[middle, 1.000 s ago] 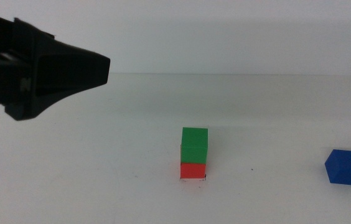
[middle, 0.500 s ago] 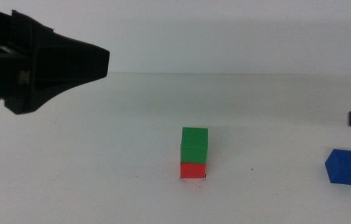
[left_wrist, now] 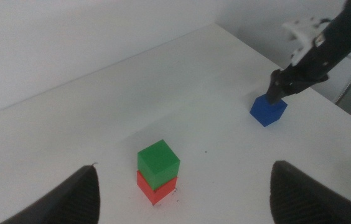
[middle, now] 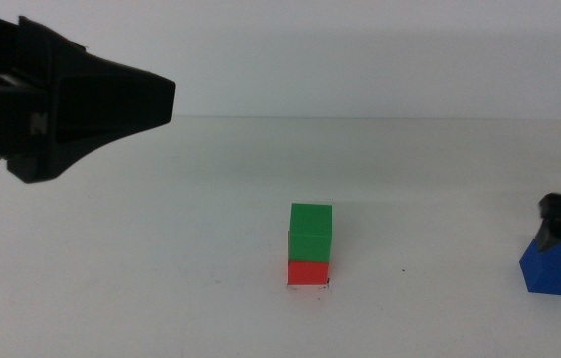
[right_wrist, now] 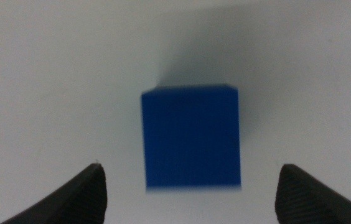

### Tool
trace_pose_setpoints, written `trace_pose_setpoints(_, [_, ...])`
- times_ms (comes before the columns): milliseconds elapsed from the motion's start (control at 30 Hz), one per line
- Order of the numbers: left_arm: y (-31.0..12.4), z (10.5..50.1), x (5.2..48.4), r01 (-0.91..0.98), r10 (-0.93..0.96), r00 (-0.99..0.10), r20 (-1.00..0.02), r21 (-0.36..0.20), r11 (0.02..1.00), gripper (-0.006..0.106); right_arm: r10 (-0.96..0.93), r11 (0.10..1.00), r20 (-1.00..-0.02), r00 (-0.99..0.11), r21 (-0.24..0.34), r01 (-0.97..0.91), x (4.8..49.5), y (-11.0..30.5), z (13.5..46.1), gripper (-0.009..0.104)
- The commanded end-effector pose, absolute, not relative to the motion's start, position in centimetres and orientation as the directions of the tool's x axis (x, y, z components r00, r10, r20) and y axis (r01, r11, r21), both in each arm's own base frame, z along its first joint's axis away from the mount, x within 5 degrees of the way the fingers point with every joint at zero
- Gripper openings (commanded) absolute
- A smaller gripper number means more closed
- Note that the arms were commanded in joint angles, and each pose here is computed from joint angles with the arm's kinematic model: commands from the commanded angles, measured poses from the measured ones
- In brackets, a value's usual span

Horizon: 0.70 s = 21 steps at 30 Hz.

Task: Stack red cubes first, then green, then blue cubes in a specific spot.

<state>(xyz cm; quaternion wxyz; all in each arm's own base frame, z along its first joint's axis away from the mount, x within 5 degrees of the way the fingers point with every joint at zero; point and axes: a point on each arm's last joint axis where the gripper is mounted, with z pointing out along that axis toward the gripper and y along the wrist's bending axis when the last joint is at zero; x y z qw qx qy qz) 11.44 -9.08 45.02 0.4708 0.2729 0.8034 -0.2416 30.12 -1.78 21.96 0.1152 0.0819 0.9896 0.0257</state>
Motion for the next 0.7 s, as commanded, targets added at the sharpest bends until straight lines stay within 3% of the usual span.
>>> trace_pose_setpoints(0, [-9.1, 45.0, 11.5, 0.662, 0.199, -0.405, -0.892, -0.136, 0.737, 0.094, 0.161, 0.987, -0.232, -0.959, 0.050, 0.154, 31.3, -2.2, 20.5, 0.092])
trace_pose_setpoints(200, [-9.1, 45.0, 11.5, 0.662, 0.199, -0.405, -0.892, -0.136, 0.737, 0.094, 0.152, 0.988, -0.222, -0.963, 0.033, 0.148, 33.0, -2.5, 16.8, 0.084])
trace_pose_setpoints(300, [-9.1, 45.0, 11.5, 0.662, 0.199, -0.405, -0.892, -0.136, 0.737, 0.094, 0.141, 0.990, -0.217, -0.966, 0.021, 0.140, 33.4, -2.6, 15.8, 0.053])
trace_pose_setpoints(400, [-9.1, 45.0, 11.5, 0.662, 0.199, -0.405, -0.892, -0.136, 0.737, 0.094, 0.122, 0.993, -0.214, -0.969, 0.018, 0.120, 33.4, -2.1, 16.0, 0.012])
trace_pose_setpoints(467, [-9.1, 45.0, 11.5, 0.662, 0.199, -0.405, -0.892, -0.136, 0.737, 0.094, 0.117, 0.993, -0.217, -0.969, 0.020, 0.116, 33.5, -0.8, 17.9, 0.002])
trace_pose_setpoints(600, [-9.1, 45.0, 11.5, 0.662, 0.198, -0.404, -0.893, -0.136, 0.737, 0.094, 0.103, 0.995, -0.286, -0.953, 0.037, 0.097, 33.8, 3.8, 23.4, 0.001])
trace_pose_setpoints(633, [-9.1, 45.0, 11.5, 0.662, 0.198, -0.404, -0.893, -0.136, 0.737, 0.094, 0.147, 0.989, -0.296, -0.944, 0.075, 0.131, 33.8, 7.9, 26.7, 0.001])
trace_pose_setpoints(667, [-9.1, 45.0, 11.5, 0.662, 0.198, -0.404, -0.893, -0.136, 0.737, 0.094, 0.137, 0.990, -0.306, -0.942, 0.079, 0.119, 33.8, 9.4, 27.7, 0.001])
